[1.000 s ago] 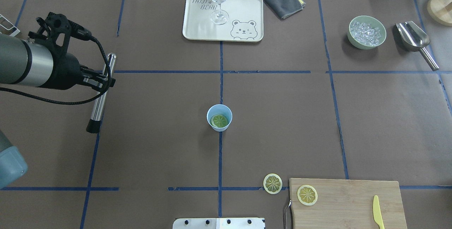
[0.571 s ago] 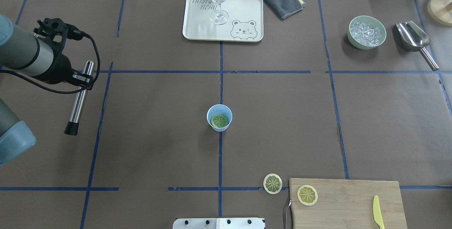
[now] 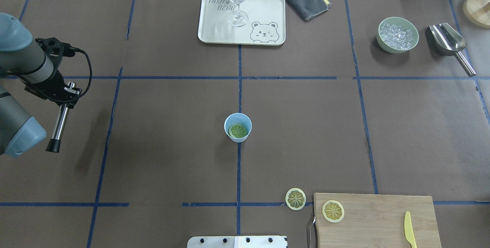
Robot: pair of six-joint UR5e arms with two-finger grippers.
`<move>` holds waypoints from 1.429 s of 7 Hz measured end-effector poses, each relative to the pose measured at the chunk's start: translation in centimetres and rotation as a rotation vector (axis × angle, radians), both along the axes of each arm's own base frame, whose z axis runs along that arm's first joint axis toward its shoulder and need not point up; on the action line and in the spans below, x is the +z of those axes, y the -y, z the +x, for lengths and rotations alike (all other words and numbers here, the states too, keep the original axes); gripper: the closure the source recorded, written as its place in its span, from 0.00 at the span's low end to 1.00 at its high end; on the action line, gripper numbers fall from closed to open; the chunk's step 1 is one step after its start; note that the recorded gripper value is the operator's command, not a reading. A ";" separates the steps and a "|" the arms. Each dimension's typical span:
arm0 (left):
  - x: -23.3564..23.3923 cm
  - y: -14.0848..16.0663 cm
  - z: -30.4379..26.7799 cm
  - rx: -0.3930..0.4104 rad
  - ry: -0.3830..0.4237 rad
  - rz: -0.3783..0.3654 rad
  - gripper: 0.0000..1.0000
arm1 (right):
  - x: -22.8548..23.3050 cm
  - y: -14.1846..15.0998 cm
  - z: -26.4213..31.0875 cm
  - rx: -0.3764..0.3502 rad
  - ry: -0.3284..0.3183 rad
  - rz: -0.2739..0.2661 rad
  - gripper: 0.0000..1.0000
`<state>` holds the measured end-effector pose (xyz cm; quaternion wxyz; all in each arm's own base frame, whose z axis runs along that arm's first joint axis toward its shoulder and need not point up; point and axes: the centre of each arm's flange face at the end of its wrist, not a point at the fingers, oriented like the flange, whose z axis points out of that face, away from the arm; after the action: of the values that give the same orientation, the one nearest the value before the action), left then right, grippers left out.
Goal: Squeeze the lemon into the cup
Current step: 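Carry the muddler back and lower it onto the table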
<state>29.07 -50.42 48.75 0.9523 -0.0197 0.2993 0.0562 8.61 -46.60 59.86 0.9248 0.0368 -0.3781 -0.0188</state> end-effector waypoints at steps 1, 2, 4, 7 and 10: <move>2.1 0.6 -0.3 -0.010 0.019 -0.042 1.00 | -0.3 0.0 0.0 0.000 0.000 0.006 0.00; 3.7 0.9 -0.6 -0.016 0.021 -0.083 1.00 | -0.5 0.0 0.0 0.001 -0.001 0.009 0.00; 4.8 1.3 -1.0 -0.023 0.015 -0.116 1.00 | -0.6 0.0 0.0 0.001 -0.002 0.011 0.00; 5.4 1.4 -1.3 0.020 0.016 -0.086 1.00 | -0.6 0.0 0.0 0.001 -0.003 0.011 0.00; 7.6 0.7 -2.1 0.077 0.032 -0.076 1.00 | -0.6 0.0 0.0 0.001 -0.004 0.013 0.00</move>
<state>27.00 -51.11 56.40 0.9527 -0.0683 0.2851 0.0808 8.64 -46.63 59.21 0.9253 0.0427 -0.3763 -0.0208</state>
